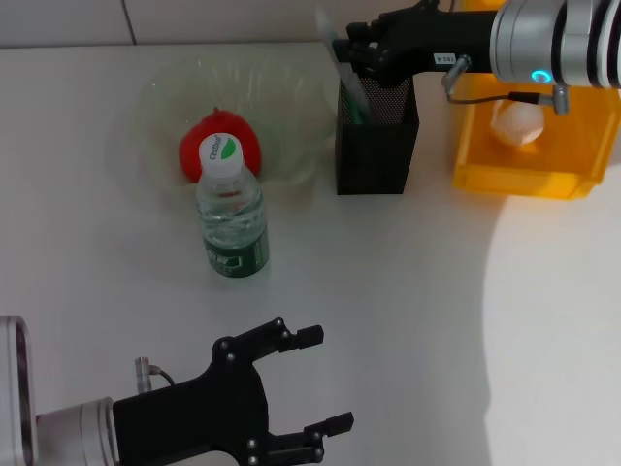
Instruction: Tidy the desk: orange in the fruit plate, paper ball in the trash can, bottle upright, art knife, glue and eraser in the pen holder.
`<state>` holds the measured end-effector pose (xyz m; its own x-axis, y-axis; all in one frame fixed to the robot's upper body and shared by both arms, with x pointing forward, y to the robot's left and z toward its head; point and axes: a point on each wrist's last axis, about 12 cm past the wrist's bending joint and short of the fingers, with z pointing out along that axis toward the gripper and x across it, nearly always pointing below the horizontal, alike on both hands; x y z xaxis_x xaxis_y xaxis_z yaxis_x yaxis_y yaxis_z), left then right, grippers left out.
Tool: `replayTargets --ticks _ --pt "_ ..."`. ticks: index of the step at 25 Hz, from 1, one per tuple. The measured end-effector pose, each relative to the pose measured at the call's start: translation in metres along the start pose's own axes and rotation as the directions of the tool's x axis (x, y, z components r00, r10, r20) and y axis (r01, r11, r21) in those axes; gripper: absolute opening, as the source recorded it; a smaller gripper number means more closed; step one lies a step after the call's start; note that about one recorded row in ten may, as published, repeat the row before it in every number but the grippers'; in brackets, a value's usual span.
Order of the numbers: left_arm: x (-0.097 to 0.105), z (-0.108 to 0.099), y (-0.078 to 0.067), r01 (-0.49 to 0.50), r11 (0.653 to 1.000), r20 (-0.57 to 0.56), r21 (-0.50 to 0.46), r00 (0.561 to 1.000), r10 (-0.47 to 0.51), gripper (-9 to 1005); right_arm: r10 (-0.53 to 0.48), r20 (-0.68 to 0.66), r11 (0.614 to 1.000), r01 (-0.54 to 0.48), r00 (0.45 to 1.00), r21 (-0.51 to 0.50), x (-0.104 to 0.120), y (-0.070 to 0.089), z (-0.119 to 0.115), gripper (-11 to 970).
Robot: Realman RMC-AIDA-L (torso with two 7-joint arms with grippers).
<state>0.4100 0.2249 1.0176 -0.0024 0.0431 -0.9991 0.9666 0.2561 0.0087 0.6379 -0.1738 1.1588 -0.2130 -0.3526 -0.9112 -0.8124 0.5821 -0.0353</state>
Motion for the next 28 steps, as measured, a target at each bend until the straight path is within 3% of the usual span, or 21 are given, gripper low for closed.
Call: replayTargets --ticks 3,9,15,16,17,18,20,21,22,26,28 --pt "0.0 0.0 0.0 0.001 1.0 0.0 -0.001 1.0 -0.001 812 0.006 -0.001 1.0 -0.006 1.0 -0.015 0.006 0.002 -0.008 223" --pt "0.0 0.0 0.0 0.001 1.0 0.0 -0.002 1.0 -0.001 813 0.037 0.043 0.999 -0.036 0.998 -0.013 0.013 0.005 -0.03 353" --pt "0.0 -0.005 0.0 0.003 1.0 0.0 -0.025 1.0 -0.003 813 0.053 0.187 0.993 -0.032 0.981 -0.113 0.037 0.013 -0.078 477" --pt "0.001 -0.01 0.001 0.006 0.999 0.001 -0.047 1.0 -0.006 813 0.046 0.245 0.99 -0.011 0.968 -0.144 0.055 0.017 -0.097 492" --pt "0.001 -0.01 0.001 0.006 0.999 0.001 -0.047 1.0 -0.006 813 0.046 0.245 0.99 -0.011 0.968 -0.144 0.055 0.017 -0.097 508" --pt "0.001 -0.013 0.002 0.008 0.999 -0.002 -0.052 1.0 -0.008 813 0.049 0.275 0.985 -0.001 0.96 -0.173 0.076 0.024 -0.111 523" --pt "0.001 -0.015 0.002 0.009 0.998 -0.003 -0.062 1.0 -0.009 813 0.044 0.286 0.983 0.01 0.957 -0.184 0.088 0.028 -0.117 554" --pt "0.001 -0.017 0.003 0.009 0.997 0.0 -0.075 1.0 -0.009 813 0.028 0.288 0.978 0.033 0.957 -0.205 0.112 0.037 -0.124 726" --pt "0.001 -0.017 0.003 0.009 0.997 0.0 -0.075 1.0 -0.009 813 0.028 0.288 0.978 0.033 0.957 -0.205 0.112 0.037 -0.124 739" --pt "0.001 -0.018 0.004 0.009 0.996 0.001 -0.086 1.0 -0.009 813 0.005 0.234 0.959 0.061 0.972 -0.275 0.161 0.068 -0.128 789" --pt "0.001 -0.018 0.005 0.009 0.996 0.002 -0.088 1.0 -0.009 813 0.015 0.228 0.957 0.052 0.974 -0.285 0.165 0.071 -0.128 814"
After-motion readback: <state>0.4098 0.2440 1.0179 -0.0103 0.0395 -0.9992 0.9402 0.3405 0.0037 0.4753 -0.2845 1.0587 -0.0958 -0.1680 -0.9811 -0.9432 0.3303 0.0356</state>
